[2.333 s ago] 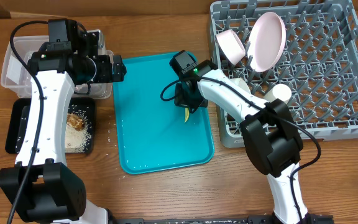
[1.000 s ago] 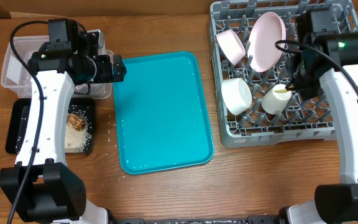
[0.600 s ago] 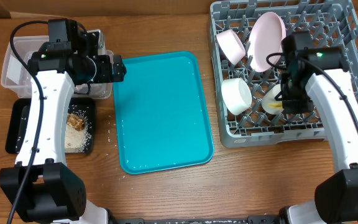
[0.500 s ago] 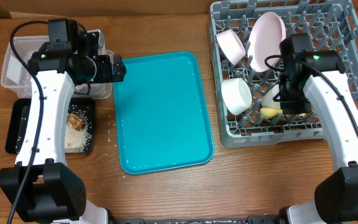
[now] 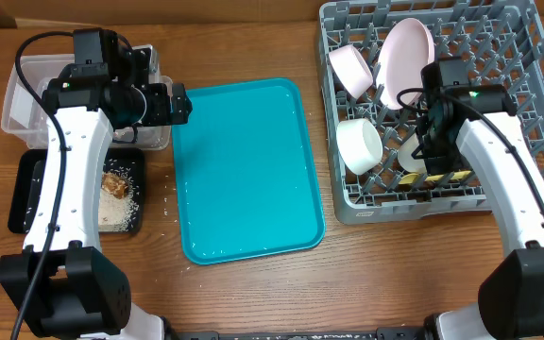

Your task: Sort waste into correct bins and load items into the dishwasher

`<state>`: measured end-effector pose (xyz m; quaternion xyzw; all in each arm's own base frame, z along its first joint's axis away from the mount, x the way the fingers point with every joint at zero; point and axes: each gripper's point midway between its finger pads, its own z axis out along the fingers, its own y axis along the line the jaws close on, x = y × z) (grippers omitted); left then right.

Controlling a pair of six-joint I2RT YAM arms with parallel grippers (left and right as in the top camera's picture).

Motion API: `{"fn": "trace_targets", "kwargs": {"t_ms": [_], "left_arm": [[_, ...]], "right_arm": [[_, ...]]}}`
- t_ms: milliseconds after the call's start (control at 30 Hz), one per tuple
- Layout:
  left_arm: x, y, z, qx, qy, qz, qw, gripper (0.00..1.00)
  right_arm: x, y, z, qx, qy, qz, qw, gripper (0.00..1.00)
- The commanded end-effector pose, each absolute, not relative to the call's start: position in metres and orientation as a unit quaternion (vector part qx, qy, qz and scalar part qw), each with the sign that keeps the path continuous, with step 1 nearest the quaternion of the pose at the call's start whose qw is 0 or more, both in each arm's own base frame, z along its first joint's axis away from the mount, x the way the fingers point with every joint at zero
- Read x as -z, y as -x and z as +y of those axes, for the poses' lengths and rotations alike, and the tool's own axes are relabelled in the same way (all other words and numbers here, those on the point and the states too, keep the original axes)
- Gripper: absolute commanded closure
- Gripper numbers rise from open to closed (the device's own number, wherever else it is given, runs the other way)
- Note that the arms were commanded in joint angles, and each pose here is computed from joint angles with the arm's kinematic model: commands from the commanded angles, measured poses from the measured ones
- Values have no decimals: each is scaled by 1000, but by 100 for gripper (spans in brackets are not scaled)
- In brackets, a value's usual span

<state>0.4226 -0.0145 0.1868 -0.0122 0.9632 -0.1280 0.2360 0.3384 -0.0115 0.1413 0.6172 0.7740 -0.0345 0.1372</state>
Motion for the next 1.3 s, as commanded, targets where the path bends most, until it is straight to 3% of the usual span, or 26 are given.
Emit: {"fn": "trace_targets", "kwargs": {"t_ms": [0,67,233,500,833,1033,1267], "left_arm": [[-197,-425,-14,125,5,960,249,0],[-197,-425,-14,125,5,960,249,0],[-197,-425,-14,125,5,960,249,0],[-197,-425,-14,125,5,960,249,0],[-197,-425,-14,125,5,960,249,0],[-197,-425,-14,125,5,960,249,0],[-197,-425,-14,125,5,960,249,0]], "right_arm": [[-211,-349,-3,-13,-498,839,217,12],[-245,-345,7,-38,-425,868,256,0],[-315,-313,35,-111,-271,899,325,0],[-370,-246,28,-154,-255,866,403,0],[-375,-197,-5,-76,-244,863,437,0],[-386,-210,-1,-44,-138,855,498,0],[-357,-224,-1,-75,-121,790,596,0]]}}
